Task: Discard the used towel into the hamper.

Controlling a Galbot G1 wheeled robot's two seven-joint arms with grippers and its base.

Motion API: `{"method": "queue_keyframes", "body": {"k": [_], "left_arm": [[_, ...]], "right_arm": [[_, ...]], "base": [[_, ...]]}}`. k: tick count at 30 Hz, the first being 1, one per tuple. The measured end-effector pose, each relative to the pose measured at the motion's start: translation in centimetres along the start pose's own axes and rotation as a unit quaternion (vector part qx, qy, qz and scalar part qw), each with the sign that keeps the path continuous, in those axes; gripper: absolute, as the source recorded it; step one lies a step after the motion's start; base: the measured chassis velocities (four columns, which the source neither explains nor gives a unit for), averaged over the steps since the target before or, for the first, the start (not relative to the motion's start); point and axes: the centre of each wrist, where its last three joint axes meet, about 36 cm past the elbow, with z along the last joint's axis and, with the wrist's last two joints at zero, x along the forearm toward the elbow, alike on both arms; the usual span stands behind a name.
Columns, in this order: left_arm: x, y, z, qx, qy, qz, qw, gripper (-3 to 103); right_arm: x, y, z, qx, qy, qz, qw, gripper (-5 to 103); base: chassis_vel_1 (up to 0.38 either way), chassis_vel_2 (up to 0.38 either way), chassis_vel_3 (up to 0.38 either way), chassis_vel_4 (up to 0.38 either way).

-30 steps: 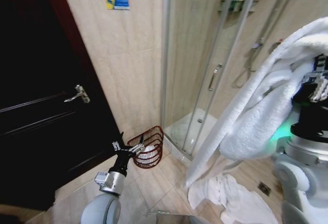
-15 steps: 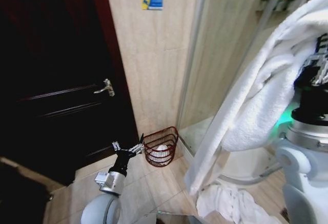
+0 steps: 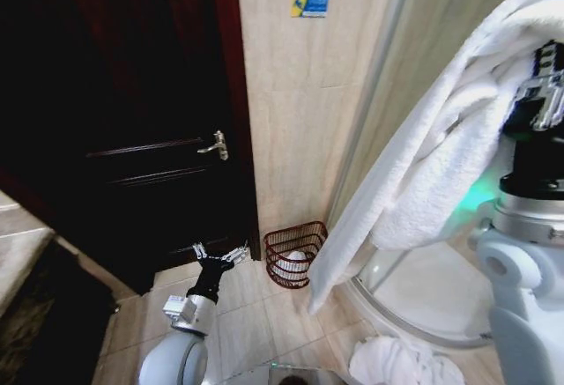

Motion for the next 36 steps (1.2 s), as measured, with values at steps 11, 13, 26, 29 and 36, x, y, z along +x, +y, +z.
{"method": "queue_keyframes", "body": {"k": [11,13,26,29,36], "left_arm": [[0.0,0.0,0.0,0.0,0.0,0.0,1.0,100],[0.0,0.0,0.0,0.0,0.0,0.0,1.0,100],[0.0,0.0,0.0,0.0,0.0,0.0,1.0,100],[0.0,0.0,0.0,0.0,0.0,0.0,1.0,100],[0.0,0.0,0.0,0.0,0.0,0.0,1.0,100]], "right_arm": [[-0.9,-0.6,0.1,-0.019,0.029,0.006,0.999,11],[-1.0,-0.7,0.3,-0.021,0.031,0.009,0.999,11],[-1.9,-0.9,-1.0,-0.038,0.04,0.018,0.998,11],[-1.7,-0.9,-0.8,-0.04,0.042,0.019,0.998,11],[-1.5,-0.9,-0.5,-0.041,0.046,0.021,0.998,11]], "base": [[0.014,0.012,0.021,0.011],[0.0,0.0,0.0,0.0],[0.009,0.007,0.007,0.008],[0.051,0.056,0.048,0.055],[0.063,0.069,0.071,0.061]]}}
